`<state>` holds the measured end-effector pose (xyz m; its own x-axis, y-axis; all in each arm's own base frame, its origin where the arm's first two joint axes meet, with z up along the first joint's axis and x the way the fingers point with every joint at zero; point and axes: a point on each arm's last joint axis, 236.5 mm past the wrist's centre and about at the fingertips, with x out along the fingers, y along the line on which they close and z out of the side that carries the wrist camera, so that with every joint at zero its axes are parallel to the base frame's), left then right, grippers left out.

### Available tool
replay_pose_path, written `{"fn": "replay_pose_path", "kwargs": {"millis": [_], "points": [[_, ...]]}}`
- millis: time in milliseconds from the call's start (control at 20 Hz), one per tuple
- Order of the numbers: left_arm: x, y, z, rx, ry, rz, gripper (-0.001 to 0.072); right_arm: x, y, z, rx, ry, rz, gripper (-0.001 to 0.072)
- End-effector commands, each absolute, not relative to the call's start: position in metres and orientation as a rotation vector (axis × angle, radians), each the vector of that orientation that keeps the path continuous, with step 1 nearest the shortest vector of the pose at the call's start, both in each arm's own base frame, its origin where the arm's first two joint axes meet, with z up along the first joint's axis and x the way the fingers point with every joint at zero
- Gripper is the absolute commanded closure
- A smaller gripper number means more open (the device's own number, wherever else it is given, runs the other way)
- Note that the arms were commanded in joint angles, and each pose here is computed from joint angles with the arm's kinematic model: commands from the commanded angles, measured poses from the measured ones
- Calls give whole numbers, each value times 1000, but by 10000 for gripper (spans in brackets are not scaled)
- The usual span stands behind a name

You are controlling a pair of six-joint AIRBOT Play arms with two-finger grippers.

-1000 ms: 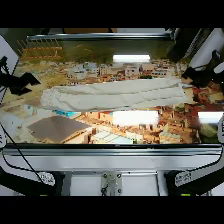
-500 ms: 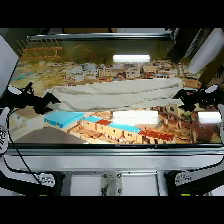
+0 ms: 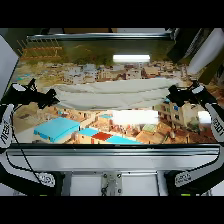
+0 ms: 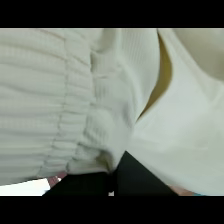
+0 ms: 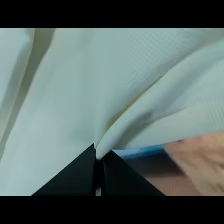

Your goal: Fold the clothes and pants, and hang the long-sleeved shirts on hangers.

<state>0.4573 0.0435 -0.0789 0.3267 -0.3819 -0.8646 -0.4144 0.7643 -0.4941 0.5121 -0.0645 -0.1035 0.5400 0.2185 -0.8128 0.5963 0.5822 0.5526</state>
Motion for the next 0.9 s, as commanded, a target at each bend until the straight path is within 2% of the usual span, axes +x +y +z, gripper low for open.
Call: {"fn": "replay_pose_path", "kwargs": {"millis": [0,200,300,550,700,850], "points": [[463,54,-62,-693,1251,-29,690,514,-67,-86,842,984,-222,697],[451,70,-35,-604,1252,-111,690,475,-81,-59,568,1090,-222,698],[431,87,-36,-551,1262,-55,691,449,-80,-55,474,1145,-229,698],[344,110,-59,-480,1364,1,690,362,-40,-74,461,1255,-201,698],[295,120,-68,-513,1403,43,690,302,-20,-89,465,1347,-187,697],[265,125,-75,-575,1398,100,690,264,-11,-97,472,1404,-184,695]]}}
